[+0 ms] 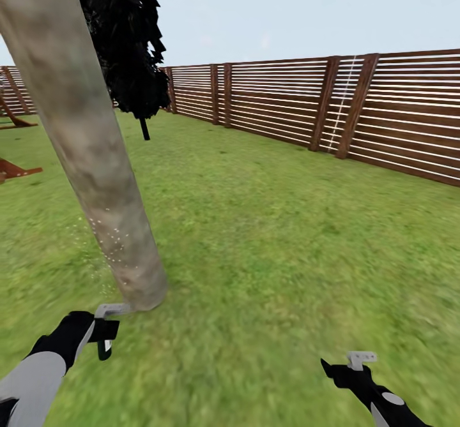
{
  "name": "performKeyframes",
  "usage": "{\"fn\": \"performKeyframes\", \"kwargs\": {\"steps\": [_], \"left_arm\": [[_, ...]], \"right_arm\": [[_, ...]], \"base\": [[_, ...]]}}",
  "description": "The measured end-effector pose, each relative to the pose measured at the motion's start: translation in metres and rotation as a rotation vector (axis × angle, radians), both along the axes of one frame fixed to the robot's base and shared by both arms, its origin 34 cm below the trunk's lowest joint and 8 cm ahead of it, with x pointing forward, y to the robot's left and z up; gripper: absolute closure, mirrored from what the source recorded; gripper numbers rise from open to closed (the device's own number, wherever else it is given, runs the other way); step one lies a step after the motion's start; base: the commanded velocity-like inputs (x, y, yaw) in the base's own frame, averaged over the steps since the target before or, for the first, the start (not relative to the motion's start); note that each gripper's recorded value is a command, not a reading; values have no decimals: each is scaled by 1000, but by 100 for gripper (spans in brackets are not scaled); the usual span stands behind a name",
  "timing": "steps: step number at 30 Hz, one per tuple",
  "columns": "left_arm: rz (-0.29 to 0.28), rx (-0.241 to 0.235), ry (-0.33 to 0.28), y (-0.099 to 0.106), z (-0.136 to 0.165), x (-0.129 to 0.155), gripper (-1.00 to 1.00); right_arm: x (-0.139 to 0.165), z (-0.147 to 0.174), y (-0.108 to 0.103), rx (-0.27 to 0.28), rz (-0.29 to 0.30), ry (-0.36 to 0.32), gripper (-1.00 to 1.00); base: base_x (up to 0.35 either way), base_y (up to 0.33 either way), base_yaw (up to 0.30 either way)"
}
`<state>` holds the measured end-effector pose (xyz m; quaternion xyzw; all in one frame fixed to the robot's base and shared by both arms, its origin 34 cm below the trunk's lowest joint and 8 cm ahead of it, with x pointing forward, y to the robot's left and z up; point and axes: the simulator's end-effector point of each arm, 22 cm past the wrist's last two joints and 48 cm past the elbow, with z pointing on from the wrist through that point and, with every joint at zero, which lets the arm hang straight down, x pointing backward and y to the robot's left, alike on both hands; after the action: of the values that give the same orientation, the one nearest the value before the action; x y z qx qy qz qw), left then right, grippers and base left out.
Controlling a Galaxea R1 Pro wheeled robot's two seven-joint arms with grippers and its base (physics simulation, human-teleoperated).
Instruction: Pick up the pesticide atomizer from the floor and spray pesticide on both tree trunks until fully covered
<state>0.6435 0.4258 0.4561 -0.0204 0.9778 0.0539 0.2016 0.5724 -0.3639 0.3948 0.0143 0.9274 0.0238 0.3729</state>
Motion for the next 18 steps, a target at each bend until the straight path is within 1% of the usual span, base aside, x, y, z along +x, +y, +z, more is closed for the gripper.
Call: {"fn": "performKeyframes", "kwargs": {"steps": [5, 7, 13, 15, 18], "left_arm": [[-2, 2, 1, 0, 0, 0, 100], [-2, 1, 0, -1, 0, 0, 100], [0, 6, 0, -1, -1, 0, 100], [0, 6, 1, -1, -1, 0, 100], [-1, 8, 1, -1, 0, 0, 100]], "right_arm": [[0, 0, 0, 0, 0, 0, -100], [0, 0, 0, 0, 0, 0, -100], [0, 0, -1, -2, -1, -1, -100], [0, 0, -1, -2, -1, 0, -100], [0, 1, -1, -2, 0, -1, -100]], "base": [[1, 3, 265], [-105, -93, 157], [-206, -201, 11], [-20, -255, 0], [126, -250, 0]]}}
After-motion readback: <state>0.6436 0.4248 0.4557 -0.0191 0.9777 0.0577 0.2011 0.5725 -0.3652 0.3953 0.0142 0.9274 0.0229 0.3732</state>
